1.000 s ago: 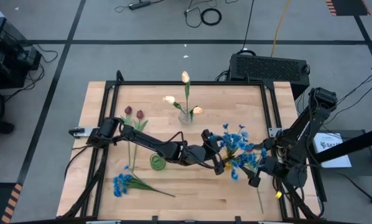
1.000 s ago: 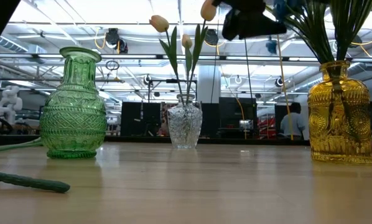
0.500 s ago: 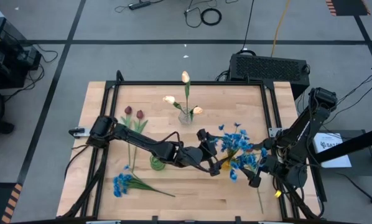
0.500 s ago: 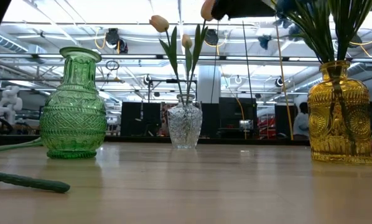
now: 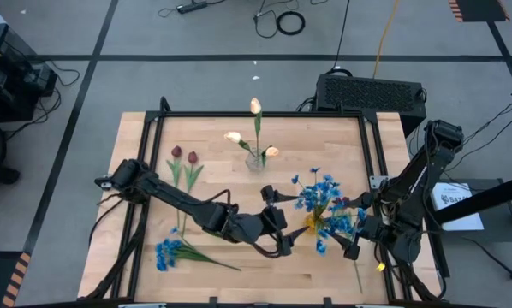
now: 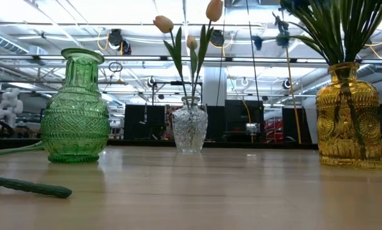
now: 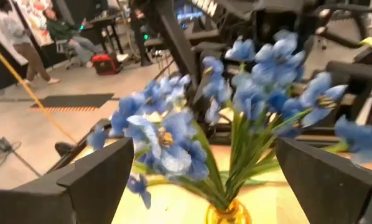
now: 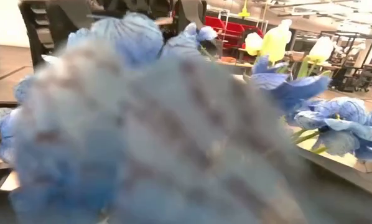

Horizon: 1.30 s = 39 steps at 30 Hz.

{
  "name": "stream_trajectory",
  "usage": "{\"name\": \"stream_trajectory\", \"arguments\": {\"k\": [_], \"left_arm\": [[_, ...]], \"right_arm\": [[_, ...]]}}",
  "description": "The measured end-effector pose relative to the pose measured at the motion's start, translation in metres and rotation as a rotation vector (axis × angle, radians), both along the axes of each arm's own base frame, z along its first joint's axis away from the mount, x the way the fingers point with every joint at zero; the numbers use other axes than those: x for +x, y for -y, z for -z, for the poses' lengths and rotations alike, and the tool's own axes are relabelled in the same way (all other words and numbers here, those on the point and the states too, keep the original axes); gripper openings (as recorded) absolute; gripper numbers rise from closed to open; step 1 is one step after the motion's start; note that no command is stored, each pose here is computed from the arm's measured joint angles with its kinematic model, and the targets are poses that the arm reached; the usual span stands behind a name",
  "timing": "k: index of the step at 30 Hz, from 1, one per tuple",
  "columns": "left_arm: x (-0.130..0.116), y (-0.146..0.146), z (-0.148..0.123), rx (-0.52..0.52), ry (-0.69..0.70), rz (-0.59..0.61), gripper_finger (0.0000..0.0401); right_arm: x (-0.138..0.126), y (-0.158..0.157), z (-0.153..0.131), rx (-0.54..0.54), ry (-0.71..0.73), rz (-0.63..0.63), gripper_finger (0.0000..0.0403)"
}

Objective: Sort flowers into vase by color
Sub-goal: Put the right blue flowers into the yellow vase

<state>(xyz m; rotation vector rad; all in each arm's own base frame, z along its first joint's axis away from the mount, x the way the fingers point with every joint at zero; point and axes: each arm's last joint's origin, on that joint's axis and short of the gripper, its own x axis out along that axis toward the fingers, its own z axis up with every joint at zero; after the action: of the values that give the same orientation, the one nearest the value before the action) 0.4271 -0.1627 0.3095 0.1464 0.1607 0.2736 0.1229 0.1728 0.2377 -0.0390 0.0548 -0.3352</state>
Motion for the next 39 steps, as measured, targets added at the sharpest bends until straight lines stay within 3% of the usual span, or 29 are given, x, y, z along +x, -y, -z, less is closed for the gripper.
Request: {"name": "stream_trajectory", "arguments": {"k": [8, 16, 26, 31, 39], "left_arm": [[0.003, 0.005, -0.002, -0.018, 0.046, 0.085, 0.0397], [-0.007, 0.038, 0.0, 0.073, 0.062, 0.175, 0.0397], [0.012, 0.048, 0.04, 0.278, 0.042, 0.132, 0.0397], [0.025, 0.04, 0.05, 0.322, 0.117, 0.062, 0.0397], [0.033, 0.019, 0.049, 0.326, 0.118, 0.011, 0.0397]], "right_arm": [[-0.001, 0.002, -0.004, 0.001, 0.003, -0.007, 0.04], [-0.002, 0.004, -0.007, -0.004, 0.004, -0.008, 0.04], [-0.002, 0.004, -0.008, -0.002, 0.005, -0.008, 0.04], [-0.002, 0.004, -0.008, 0.001, 0.007, -0.008, 0.04], [-0.002, 0.004, -0.01, 0.022, 0.018, -0.007, 0.04]]}}
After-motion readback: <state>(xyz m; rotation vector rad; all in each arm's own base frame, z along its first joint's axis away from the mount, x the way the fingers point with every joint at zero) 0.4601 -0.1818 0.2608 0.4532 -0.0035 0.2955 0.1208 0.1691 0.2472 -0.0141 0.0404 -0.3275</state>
